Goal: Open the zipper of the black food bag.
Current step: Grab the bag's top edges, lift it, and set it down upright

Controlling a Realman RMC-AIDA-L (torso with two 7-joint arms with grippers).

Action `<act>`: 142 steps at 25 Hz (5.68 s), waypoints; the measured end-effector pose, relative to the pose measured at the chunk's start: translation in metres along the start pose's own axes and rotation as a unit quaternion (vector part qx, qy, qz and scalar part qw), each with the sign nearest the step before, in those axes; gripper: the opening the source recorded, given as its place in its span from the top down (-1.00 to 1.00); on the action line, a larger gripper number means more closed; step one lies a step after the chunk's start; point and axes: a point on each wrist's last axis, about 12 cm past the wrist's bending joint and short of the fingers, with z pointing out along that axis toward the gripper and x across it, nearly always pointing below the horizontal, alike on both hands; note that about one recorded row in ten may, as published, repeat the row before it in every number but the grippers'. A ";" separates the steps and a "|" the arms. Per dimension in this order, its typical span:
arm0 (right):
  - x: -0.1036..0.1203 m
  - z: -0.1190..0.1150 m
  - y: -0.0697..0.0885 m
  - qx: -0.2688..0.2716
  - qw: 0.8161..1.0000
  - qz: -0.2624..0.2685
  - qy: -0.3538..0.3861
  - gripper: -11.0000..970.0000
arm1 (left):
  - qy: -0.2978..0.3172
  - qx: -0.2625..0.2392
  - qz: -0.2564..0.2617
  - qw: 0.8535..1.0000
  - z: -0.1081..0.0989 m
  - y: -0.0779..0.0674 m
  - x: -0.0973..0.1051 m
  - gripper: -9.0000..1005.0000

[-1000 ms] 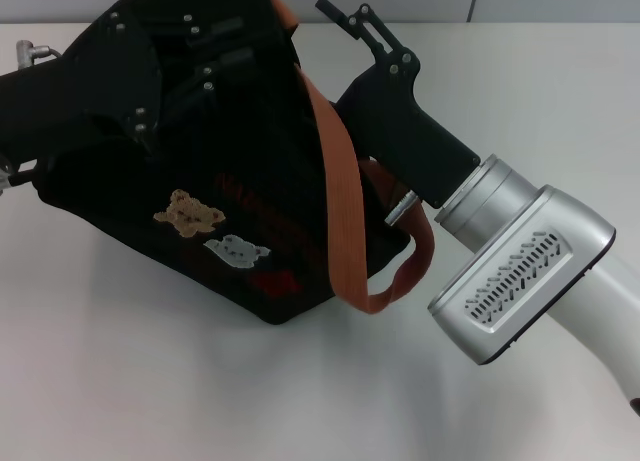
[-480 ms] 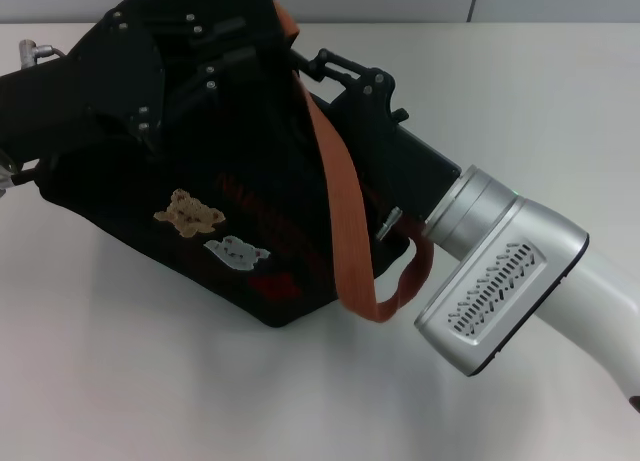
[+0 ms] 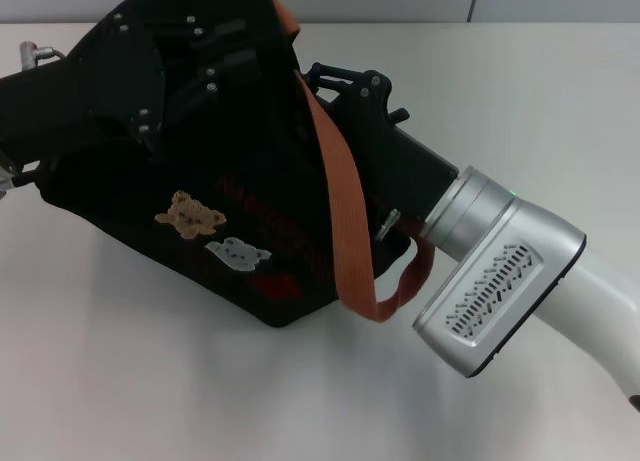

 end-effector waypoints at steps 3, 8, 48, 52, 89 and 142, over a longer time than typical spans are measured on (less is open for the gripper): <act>0.000 0.000 0.000 -0.001 1.000 -0.001 0.000 0.53 | 0.000 0.000 0.000 1.000 0.000 0.000 0.000 0.61; 0.001 0.001 0.001 -0.004 1.000 -0.001 0.003 0.61 | 0.000 0.000 0.000 1.000 0.000 0.000 0.000 0.61; 0.006 -0.006 0.000 -0.004 1.000 -0.002 0.016 0.98 | 0.001 -0.005 0.003 1.000 -0.003 0.001 -0.001 0.61; 0.008 -0.008 -0.001 0.001 1.000 -0.002 0.020 0.98 | 0.000 -0.009 0.003 1.000 -0.004 0.002 -0.001 0.61; 0.022 -0.039 -0.017 0.049 0.997 0.051 0.033 0.98 | -0.005 -0.019 -0.004 1.000 -0.008 0.001 0.001 0.61; 0.043 -0.084 -0.028 0.089 0.986 0.111 0.089 0.98 | -0.003 -0.027 -0.001 1.000 -0.015 -0.001 0.002 0.74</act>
